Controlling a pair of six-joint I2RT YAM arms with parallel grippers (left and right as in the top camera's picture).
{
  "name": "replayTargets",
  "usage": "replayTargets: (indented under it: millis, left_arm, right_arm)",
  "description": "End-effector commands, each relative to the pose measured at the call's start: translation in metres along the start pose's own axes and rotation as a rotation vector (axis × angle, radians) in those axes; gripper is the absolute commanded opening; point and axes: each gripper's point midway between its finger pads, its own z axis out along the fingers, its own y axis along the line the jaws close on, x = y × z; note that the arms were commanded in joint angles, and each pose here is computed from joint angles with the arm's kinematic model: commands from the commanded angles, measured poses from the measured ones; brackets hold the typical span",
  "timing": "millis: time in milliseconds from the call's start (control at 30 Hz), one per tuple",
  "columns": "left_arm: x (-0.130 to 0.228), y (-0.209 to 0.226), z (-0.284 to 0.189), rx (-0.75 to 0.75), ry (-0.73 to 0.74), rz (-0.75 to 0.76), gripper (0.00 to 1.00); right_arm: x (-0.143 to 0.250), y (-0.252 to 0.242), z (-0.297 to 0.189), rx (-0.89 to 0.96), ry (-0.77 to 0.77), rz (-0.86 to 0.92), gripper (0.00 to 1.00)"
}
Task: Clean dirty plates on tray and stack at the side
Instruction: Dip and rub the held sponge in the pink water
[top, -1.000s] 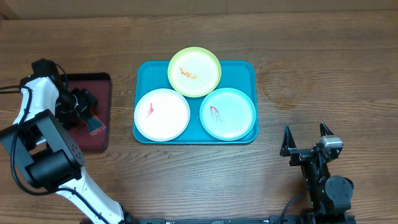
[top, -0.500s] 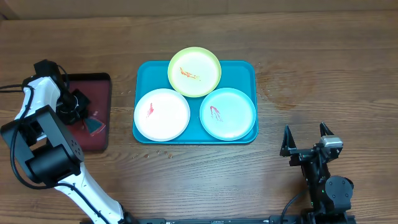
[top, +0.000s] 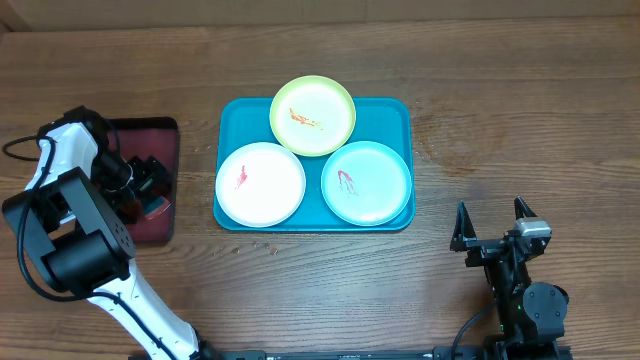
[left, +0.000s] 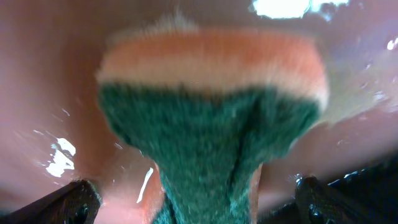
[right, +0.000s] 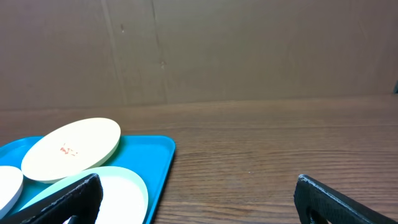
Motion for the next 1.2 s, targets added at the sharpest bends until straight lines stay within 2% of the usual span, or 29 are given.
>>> replayTargets:
  millis: [0, 67, 167, 267, 367, 433, 467, 500, 533, 567, 700, 833, 867, 1000, 1100, 1133, 1167]
  left_arm:
    - [0.011, -0.004, 0.013, 0.028, 0.076, -0.004, 0.98]
    - [0.012, -0.004, 0.013, 0.026, 0.081, -0.004, 0.88]
    - [0.011, -0.003, 0.013, 0.022, 0.077, -0.004, 0.54]
    - [0.008, -0.004, 0.013, 0.024, 0.063, -0.002, 0.25]
    - [0.004, -0.005, 0.013, 0.029, 0.048, 0.000, 0.04]
    - [0.001, -0.005, 0.013, 0.030, 0.033, 0.002, 0.04]
    - [-0.001, -0.005, 0.013, 0.026, 0.025, 0.003, 0.12]
    - [-0.006, -0.004, 0.014, 0.013, 0.002, 0.008, 0.65]
    - [-0.009, -0.003, 0.014, 0.005, -0.014, 0.010, 0.95]
    - [-0.015, -0.001, 0.013, -0.012, -0.038, 0.010, 1.00]
    - [-0.031, 0.011, 0.011, -0.090, -0.117, 0.011, 1.00]
    - [-0.035, 0.013, 0.011, -0.099, -0.132, 0.010, 1.00]
    - [-0.035, 0.013, 0.011, -0.099, -0.131, 0.010, 0.97]
    - [-0.034, 0.013, 0.011, -0.100, -0.129, 0.010, 0.77]
    - [-0.033, 0.013, 0.011, -0.100, -0.126, 0.010, 0.56]
    - [-0.033, 0.013, 0.011, -0.101, -0.124, 0.010, 0.45]
    - [-0.032, 0.014, 0.011, -0.102, -0.122, 0.010, 0.29]
  right_arm:
    - [0.003, 0.001, 0.001, -0.005, 0.002, -0.008, 1.00]
    - [0.003, 0.001, 0.001, -0.005, 0.002, -0.008, 1.00]
    - [0.003, 0.001, 0.001, -0.005, 0.002, -0.008, 1.00]
    - [0.003, 0.001, 0.001, -0.005, 0.002, -0.008, 1.00]
    - [0.003, 0.001, 0.001, -0.005, 0.002, -0.008, 1.00]
    - [0.003, 0.001, 0.001, -0.005, 0.002, -0.008, 1.00]
    - [0.003, 0.001, 0.001, -0.005, 0.002, -0.008, 1.00]
    - [0.003, 0.001, 0.001, -0.005, 0.002, -0.008, 1.00]
    - [0.003, 0.001, 0.001, -0.005, 0.002, -0.008, 1.00]
    - [0.003, 0.001, 0.001, -0.005, 0.002, -0.008, 1.00]
    - [0.003, 0.001, 0.001, -0.005, 0.002, -0.008, 1.00]
    - [0.003, 0.001, 0.001, -0.005, 0.002, -0.008, 1.00]
    - [0.003, 0.001, 0.001, -0.005, 0.002, -0.008, 1.00]
    - [0.003, 0.001, 0.001, -0.005, 0.002, -0.008, 1.00]
    - [0.003, 0.001, 0.001, -0.005, 0.002, -0.008, 1.00]
    - [0.003, 0.001, 0.001, -0.005, 0.002, -0.008, 1.00]
    - [0.003, 0.001, 0.001, -0.005, 0.002, -0.008, 1.00]
